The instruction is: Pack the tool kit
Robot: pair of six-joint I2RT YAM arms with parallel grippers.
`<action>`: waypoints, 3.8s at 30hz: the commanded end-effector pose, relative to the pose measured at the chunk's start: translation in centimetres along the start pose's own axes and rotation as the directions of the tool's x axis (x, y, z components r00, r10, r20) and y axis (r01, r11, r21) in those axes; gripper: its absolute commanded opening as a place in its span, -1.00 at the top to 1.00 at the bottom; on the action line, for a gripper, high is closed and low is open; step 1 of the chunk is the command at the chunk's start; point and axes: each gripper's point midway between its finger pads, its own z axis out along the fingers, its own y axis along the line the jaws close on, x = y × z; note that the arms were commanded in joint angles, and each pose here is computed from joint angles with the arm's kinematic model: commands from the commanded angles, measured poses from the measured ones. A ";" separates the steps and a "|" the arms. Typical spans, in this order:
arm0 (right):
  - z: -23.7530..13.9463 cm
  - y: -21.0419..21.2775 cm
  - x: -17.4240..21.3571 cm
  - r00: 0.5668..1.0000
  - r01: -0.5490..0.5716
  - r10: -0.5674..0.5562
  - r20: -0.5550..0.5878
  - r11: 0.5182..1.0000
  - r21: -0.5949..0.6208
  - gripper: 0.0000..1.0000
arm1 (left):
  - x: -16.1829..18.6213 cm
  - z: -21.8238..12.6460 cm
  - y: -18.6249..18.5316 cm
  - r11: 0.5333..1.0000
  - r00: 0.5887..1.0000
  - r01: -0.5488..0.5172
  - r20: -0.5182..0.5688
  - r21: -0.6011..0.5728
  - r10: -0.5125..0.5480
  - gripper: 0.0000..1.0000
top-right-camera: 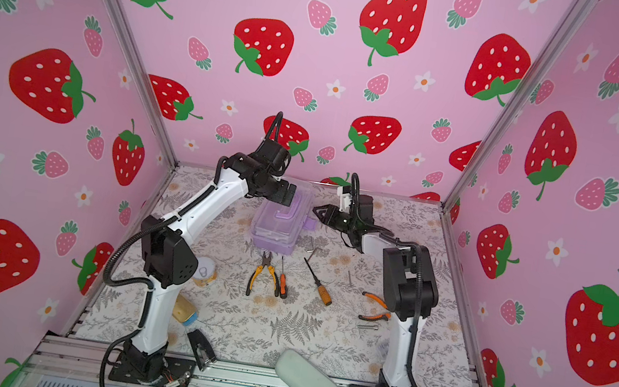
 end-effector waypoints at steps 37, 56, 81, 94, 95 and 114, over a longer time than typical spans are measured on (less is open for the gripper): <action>-1.7 0.8 0.7 1.000 0.015 -0.016 -0.013 0.998 -0.067 -0.64 | 2.1 7.6 0.9 0.993 0.991 0.095 -0.102 0.067 -0.088 -0.60; -1.7 5.4 -0.3 0.999 0.037 -0.035 0.012 0.965 -0.259 -0.56 | 0.4 3.4 1.5 0.914 0.961 0.273 -0.045 0.299 -0.272 0.00; 6.1 3.3 2.5 0.987 0.009 -0.036 -0.160 0.986 -0.167 1.00 | -0.4 2.6 2.9 0.830 0.925 0.358 -0.042 0.427 -0.378 0.21; 7.6 8.8 2.9 0.982 0.008 -0.075 -0.174 0.934 -0.357 1.00 | -0.5 0.4 3.0 0.926 0.954 0.283 0.028 0.250 -0.299 -0.98; 7.7 8.8 2.8 0.982 0.008 -0.075 -0.174 0.934 -0.357 1.00 | -0.6 -0.3 3.0 0.936 0.958 0.268 0.043 0.227 -0.284 -0.98; 8.0 10.8 2.5 0.982 0.005 -0.083 -0.170 0.910 -0.415 1.00 | 2.6 -5.4 -3.3 0.966 0.975 -0.223 -0.049 -0.131 0.218 -0.98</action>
